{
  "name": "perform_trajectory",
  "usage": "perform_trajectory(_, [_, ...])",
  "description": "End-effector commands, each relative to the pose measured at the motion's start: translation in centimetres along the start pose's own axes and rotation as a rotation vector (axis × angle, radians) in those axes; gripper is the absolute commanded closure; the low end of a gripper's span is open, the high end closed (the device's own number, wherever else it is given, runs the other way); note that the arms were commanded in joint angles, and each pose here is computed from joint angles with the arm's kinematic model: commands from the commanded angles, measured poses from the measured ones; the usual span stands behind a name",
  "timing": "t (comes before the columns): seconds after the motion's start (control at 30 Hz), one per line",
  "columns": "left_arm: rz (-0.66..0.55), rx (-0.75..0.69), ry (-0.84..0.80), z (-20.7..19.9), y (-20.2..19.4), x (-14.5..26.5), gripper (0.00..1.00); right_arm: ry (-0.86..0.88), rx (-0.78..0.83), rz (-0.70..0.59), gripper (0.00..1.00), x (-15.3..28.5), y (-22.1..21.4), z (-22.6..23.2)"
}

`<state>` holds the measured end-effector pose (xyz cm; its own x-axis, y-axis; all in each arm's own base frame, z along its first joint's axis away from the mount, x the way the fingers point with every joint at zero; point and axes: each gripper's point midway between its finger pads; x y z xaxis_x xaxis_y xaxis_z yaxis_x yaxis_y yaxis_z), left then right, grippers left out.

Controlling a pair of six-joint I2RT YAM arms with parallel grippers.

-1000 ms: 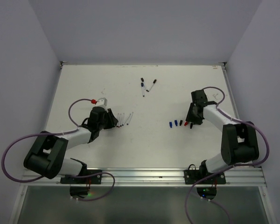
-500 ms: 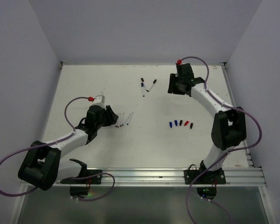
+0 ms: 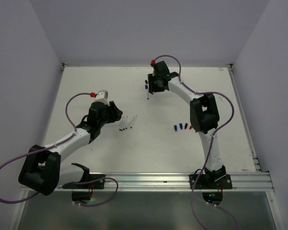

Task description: Open the pen caps

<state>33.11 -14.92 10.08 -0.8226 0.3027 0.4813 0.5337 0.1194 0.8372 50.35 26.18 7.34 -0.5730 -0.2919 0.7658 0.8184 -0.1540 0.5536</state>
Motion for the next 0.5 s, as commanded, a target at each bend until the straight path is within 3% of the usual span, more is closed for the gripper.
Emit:
perform_trajectory(0.0, [-0.047, -0.021, -0.016, -0.5, 2.4, 0.3, 0.50, 0.034, 0.048, -0.015, 0.59, 0.1, 0.8, 3.3])
perform_trajectory(0.47, [-0.093, -0.043, -0.024, -0.8, 3.9, 2.0, 0.50, -0.037, 0.089, -0.007, 0.62, -2.7, -1.2, 3.4])
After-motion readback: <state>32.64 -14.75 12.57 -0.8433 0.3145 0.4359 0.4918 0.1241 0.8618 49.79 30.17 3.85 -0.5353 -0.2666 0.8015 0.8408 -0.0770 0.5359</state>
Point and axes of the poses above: each gripper's point midway between its finger pads, its own x axis back along the fingers, its own z axis along the line the jaws close on, y = z × x, and after that the axes turned 13 degrees about -x, right-handed
